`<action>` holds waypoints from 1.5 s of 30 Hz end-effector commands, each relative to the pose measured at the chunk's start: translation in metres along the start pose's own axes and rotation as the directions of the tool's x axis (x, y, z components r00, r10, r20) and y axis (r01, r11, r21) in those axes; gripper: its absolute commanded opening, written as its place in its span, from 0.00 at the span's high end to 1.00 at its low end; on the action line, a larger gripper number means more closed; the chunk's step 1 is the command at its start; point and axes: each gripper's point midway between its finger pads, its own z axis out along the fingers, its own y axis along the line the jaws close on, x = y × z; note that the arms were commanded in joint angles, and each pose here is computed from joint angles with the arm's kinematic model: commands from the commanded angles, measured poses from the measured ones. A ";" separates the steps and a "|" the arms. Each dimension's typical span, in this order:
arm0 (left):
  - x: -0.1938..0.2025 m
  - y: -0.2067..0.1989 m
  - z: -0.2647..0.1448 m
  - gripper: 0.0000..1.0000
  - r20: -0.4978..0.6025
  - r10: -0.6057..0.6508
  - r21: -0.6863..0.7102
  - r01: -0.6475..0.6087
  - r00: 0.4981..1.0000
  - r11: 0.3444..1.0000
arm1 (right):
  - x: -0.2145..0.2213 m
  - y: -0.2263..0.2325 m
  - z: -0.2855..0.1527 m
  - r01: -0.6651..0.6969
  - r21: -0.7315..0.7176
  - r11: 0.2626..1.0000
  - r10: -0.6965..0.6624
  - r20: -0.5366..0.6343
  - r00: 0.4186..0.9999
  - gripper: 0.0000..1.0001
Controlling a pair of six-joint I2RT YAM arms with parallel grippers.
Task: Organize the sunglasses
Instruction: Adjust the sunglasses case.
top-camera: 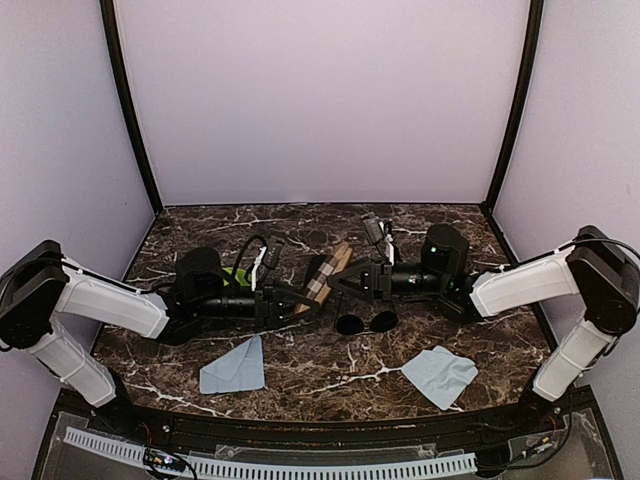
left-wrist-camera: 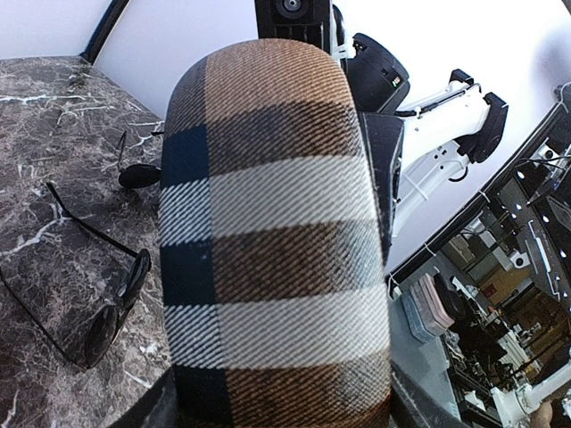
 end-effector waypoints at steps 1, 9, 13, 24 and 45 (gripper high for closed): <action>-0.004 -0.012 0.001 0.86 0.012 0.001 0.055 -0.002 1.000 0.998 | 0.002 0.005 0.001 0.032 -0.028 0.999 -0.032 0.006 0.999 0.65; -0.004 -0.010 0.001 0.44 0.014 -0.005 0.045 0.004 1.000 0.999 | 0.004 0.006 0.001 0.028 -0.038 0.999 -0.028 -0.005 1.000 0.84; -0.005 -0.008 0.001 0.26 0.016 0.002 0.025 -0.002 1.000 1.000 | 0.006 0.005 0.001 0.028 -0.037 0.999 -0.028 -0.012 1.000 1.00; -0.010 0.000 0.003 0.04 0.005 0.043 -0.029 -0.043 0.999 0.999 | 0.012 0.005 0.001 0.033 -0.041 0.999 -0.035 -0.032 0.999 1.00; -0.019 -0.004 0.008 0.23 -0.001 0.078 -0.027 -0.078 0.997 0.997 | 0.023 0.005 -0.001 0.033 -0.066 0.997 -0.037 -0.060 0.997 1.00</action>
